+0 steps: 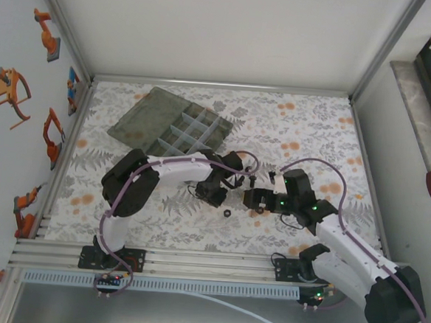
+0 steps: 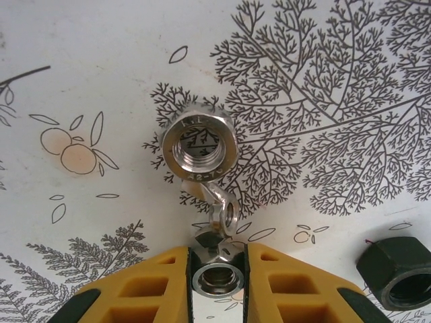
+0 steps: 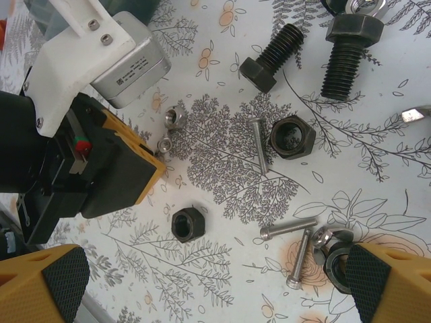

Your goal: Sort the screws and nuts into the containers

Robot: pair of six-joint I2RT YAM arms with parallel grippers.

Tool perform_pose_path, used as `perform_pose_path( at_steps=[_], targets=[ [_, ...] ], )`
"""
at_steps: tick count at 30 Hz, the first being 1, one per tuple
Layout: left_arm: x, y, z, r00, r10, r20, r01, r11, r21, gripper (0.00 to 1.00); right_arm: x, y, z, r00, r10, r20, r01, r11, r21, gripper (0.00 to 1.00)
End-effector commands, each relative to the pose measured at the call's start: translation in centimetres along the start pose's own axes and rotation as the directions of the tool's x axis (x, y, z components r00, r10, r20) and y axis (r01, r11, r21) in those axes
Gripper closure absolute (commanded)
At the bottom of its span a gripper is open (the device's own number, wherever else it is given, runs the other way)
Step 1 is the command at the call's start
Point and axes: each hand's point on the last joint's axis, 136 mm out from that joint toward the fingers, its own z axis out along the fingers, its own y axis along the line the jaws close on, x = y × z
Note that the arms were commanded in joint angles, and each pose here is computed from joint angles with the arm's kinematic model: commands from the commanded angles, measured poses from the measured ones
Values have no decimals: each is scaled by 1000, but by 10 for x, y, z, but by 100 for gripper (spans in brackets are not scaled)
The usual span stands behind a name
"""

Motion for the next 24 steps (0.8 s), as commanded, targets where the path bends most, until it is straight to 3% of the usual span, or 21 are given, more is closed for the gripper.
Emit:
perform_pose_path(
  at_steps=[1,6,10,14,24],
  targets=[
    [2,2,-21,1000,-12,24,12,1000,1,87,-7,4,0,1000,4,16,-4,1000,-3,1],
    [-20,11,-75,984,-66,167,50,994,102,87,-30,22,1,999,-37,28,38,999,-37,0],
    [-46,38,-108,957,-153,248,103,974,202,87,-56,42,6,996,-78,38,80,994,-80,0],
    [-78,72,-134,924,-212,320,141,963,229,87,-79,52,14,994,-102,46,106,990,-96,0],
    [-154,150,-153,856,-316,410,221,939,263,88,-128,48,38,995,-94,31,97,991,-90,0]
  ],
)
